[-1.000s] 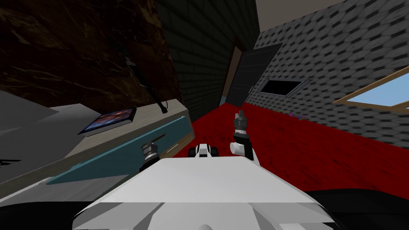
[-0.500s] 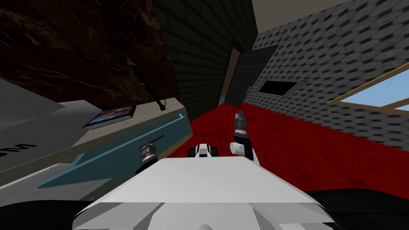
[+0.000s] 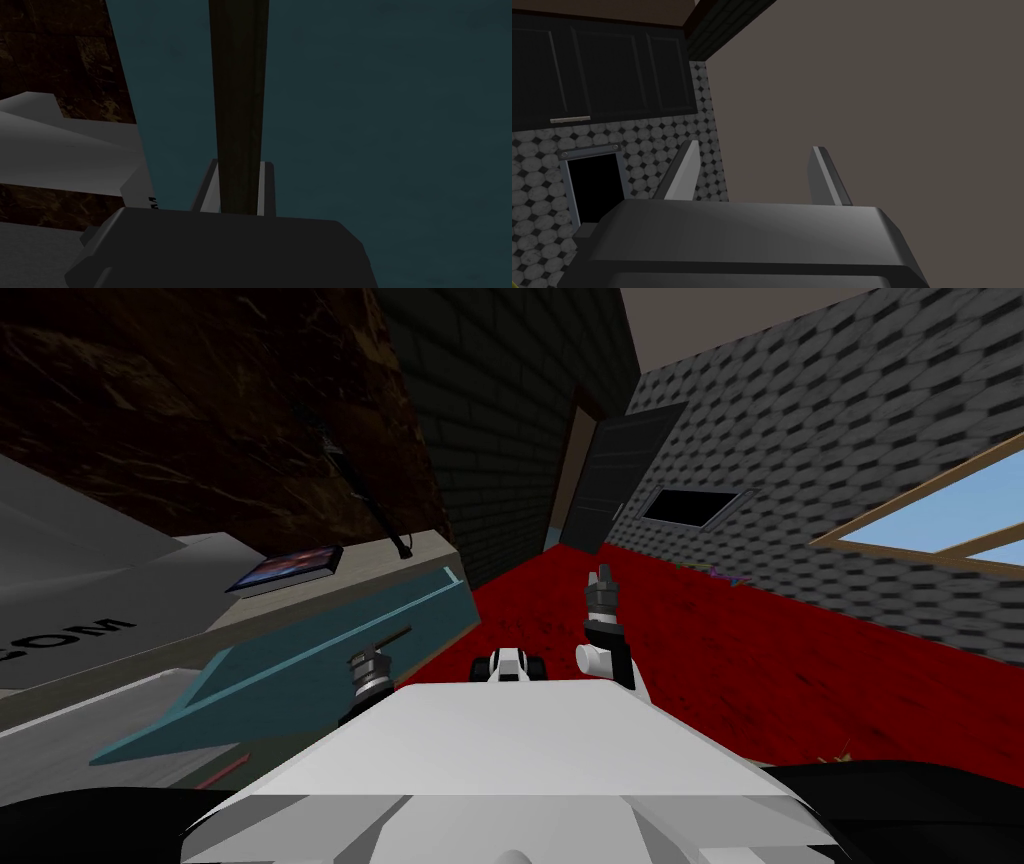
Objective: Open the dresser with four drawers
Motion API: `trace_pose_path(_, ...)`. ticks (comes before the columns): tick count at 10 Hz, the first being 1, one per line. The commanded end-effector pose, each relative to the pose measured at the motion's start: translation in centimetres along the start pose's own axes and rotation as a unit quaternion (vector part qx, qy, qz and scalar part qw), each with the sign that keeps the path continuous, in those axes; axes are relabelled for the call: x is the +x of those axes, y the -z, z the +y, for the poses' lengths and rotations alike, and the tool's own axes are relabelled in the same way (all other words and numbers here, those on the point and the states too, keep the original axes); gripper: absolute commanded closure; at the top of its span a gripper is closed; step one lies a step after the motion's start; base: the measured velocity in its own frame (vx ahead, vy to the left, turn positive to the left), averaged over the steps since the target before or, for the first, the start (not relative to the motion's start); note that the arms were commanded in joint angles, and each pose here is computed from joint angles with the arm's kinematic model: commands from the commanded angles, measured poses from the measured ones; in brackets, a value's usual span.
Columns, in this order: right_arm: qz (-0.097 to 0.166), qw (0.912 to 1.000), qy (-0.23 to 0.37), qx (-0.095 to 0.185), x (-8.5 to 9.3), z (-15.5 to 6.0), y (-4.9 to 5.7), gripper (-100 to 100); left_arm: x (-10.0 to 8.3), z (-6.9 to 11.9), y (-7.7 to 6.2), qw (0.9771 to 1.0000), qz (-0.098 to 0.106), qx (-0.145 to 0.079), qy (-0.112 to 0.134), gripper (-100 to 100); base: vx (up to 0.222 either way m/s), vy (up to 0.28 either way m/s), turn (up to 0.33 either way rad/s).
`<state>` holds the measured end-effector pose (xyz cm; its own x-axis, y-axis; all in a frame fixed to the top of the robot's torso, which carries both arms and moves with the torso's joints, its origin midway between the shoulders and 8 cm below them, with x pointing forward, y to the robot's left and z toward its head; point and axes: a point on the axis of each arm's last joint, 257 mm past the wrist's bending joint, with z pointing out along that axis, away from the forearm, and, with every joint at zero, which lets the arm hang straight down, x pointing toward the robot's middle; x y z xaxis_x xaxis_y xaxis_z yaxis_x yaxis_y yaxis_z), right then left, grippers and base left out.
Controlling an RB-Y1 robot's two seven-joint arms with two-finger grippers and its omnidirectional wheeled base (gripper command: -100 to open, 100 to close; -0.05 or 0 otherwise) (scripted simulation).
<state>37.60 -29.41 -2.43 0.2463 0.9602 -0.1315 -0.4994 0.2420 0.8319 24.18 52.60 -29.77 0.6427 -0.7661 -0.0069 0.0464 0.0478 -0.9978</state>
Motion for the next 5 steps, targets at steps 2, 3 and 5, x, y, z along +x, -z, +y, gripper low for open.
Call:
trace_pose_path(2, 0.000, 1.0000, 0.000, 0.000, 0.0, 0.0, 0.0, 0, -1.4, -1.5, 0.3, 1.0000, -0.004, 0.000, 0.000, -100, 0.027, -0.015, -0.007)
trace_pose_path(3, 0.000, 1.0000, 0.000, 0.000, 0.0, 0.0, 0.0, 0, -1.8, -2.1, 0.4, 1.0000, -0.005, 0.000, 0.000, -100, 0.034, -0.005, -0.018)
trace_pose_path(5, 0.000, 1.0000, 0.000, 0.000, 0.0, 0.0, 0.0, 0, -2.6, -3.1, 0.6, 1.0000, -0.006, 0.000, 0.000, -100, 0.035, -0.010, -0.014)
